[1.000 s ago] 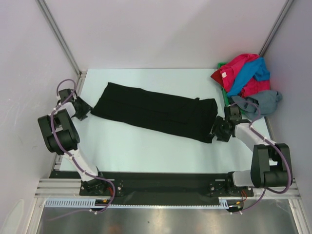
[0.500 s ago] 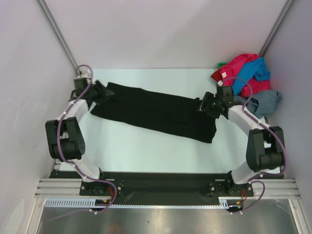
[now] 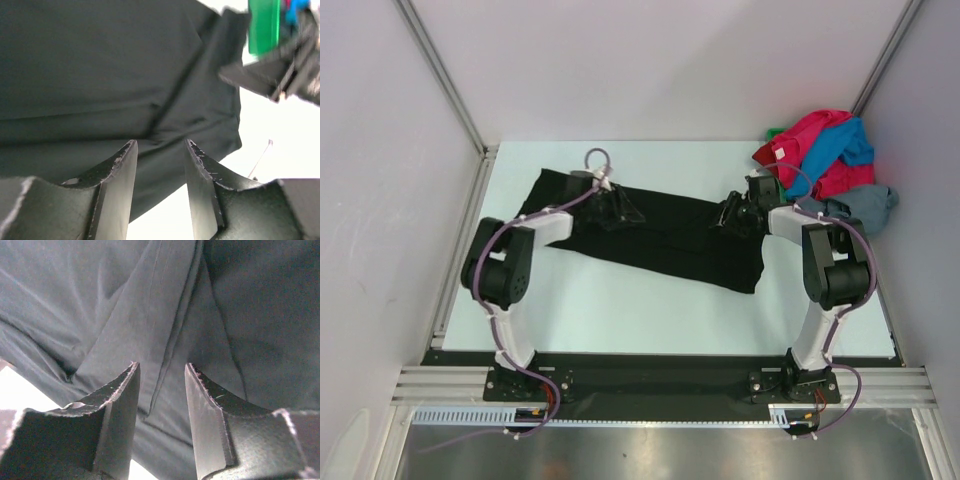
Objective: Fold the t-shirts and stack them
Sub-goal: Fold the tshirt
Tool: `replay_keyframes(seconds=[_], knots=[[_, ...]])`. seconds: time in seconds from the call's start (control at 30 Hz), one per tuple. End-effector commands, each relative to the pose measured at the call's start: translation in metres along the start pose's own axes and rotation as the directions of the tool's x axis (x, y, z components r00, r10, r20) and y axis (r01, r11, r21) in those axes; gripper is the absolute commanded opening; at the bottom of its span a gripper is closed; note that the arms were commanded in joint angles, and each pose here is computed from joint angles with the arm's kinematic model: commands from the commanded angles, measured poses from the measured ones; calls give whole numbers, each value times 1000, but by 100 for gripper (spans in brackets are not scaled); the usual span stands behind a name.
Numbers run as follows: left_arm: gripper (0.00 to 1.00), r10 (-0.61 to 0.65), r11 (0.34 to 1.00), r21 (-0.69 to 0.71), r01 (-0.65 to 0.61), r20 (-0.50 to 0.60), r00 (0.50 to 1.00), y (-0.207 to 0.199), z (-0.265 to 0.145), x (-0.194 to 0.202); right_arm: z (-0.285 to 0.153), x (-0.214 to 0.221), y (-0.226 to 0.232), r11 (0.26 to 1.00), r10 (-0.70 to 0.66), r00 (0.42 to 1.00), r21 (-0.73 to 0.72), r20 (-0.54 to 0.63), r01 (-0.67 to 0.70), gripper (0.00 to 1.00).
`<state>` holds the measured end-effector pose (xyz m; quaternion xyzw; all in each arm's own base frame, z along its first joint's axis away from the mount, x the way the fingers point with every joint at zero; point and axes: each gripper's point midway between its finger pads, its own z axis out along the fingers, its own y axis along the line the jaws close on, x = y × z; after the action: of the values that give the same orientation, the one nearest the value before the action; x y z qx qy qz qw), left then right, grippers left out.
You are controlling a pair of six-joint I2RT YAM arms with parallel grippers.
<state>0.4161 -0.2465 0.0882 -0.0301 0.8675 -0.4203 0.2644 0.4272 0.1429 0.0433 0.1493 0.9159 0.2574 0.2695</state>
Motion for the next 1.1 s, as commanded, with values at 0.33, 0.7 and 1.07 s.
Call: replay_keyframes(seconds=[0.33,0.7,1.07], knots=[[31,5,979,201,-20,75,997,-122,99,48,-10,-26,13,996,18,999,-85,51,-14,42],[47,61,990,-130,-45,121,991,-122,117,93,-66,-29,13,998,-1,993,-57,121,8,46],[48,488,806,-388,-446,10,873,-112,120,104,-100,-25,0,998,5,986,-58,164,5,47]])
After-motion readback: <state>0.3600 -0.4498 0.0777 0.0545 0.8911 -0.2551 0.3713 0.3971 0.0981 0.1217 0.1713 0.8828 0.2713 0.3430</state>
